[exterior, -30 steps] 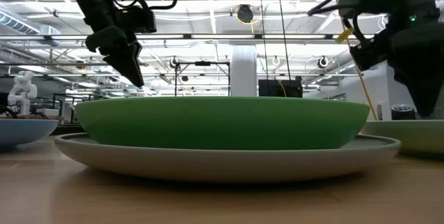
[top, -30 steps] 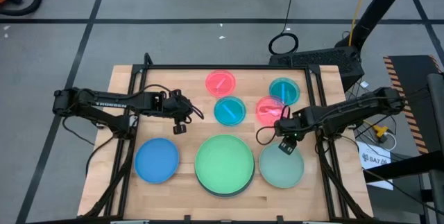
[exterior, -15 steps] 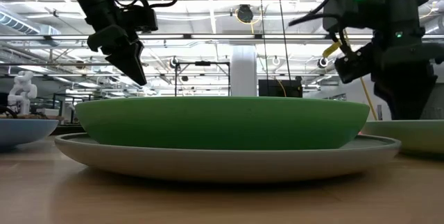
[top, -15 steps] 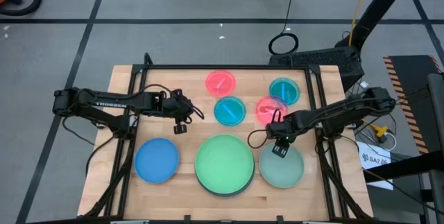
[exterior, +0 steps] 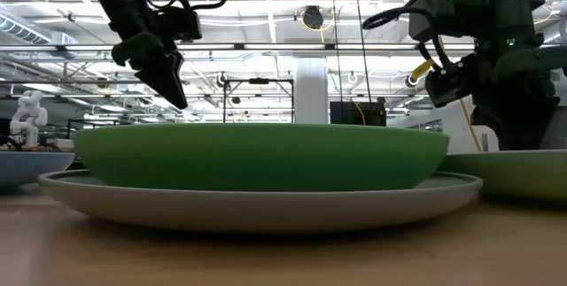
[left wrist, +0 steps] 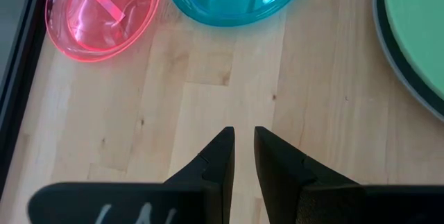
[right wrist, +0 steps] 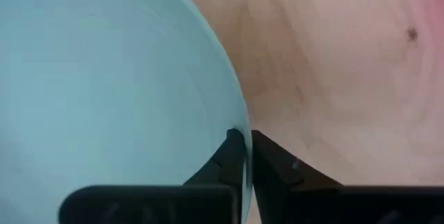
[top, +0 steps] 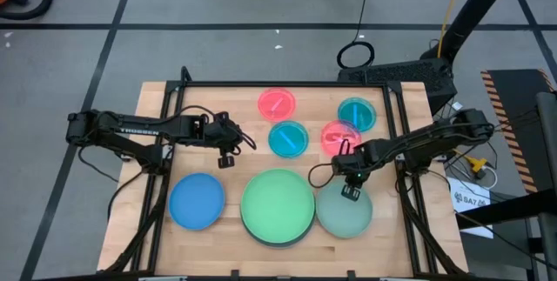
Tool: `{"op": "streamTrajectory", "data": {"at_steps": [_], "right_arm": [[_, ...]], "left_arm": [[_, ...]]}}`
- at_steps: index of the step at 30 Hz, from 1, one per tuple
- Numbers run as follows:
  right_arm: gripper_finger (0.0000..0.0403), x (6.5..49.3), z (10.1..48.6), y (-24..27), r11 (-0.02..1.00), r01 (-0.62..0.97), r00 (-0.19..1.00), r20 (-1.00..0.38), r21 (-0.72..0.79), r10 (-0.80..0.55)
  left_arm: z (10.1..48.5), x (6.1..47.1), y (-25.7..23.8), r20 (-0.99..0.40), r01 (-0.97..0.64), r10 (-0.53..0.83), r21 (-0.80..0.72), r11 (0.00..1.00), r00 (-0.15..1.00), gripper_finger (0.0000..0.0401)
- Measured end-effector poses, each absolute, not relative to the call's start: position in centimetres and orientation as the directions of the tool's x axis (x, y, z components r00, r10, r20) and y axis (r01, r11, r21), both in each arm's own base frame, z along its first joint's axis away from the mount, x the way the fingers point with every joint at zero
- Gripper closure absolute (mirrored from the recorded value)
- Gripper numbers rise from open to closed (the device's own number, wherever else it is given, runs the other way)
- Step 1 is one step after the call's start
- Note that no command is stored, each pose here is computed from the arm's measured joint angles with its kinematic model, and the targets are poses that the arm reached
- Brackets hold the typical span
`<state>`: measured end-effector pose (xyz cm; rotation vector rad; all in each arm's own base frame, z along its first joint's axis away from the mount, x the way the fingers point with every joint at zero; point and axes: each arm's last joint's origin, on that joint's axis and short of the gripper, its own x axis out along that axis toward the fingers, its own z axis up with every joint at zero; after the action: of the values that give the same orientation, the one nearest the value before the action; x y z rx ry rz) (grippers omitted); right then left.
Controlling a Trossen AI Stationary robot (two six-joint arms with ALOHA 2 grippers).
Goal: Stack plastic plates
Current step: Stack the light blue plate on top of the light green plate
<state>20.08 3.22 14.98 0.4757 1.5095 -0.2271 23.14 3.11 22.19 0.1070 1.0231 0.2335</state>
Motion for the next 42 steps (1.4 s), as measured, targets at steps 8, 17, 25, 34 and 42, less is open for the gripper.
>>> {"op": "streamTrajectory", "data": {"at_steps": [8,17,25,34,42], "right_arm": [[0.04,17.7,17.1,2.9,0.88,0.452,0.026,-0.988,0.147,0.152],[0.0401,16.6,20.8,2.9,0.781,0.512,0.265,-0.93,0.359,0.254],[0.0402,20.9,22.8,3.3,0.721,0.382,0.664,-0.715,0.577,0.22],[0.0402,25.3,20.4,3.7,0.733,0.362,0.721,-0.671,0.577,0.172],[0.0401,30.0,20.7,2.9,0.762,0.415,0.627,-0.763,0.497,0.156]], "left_arm": [[22.2,23.2,3.1,-0.83,-0.144,0.243,0.196,0.97,0.502,0.0336],[22.2,23.2,3.2,-0.827,-0.133,0.253,0.215,0.968,0.503,0.0336],[22.5,23.4,3.5,-0.782,-0.136,0.364,0.344,0.929,0.506,0.0336],[22.4,23.0,3.7,-0.777,-0.131,0.442,0.432,0.892,0.448,0.0336],[22.3,22.8,3.8,-0.78,-0.128,0.466,0.457,0.88,0.417,0.0336]]}}
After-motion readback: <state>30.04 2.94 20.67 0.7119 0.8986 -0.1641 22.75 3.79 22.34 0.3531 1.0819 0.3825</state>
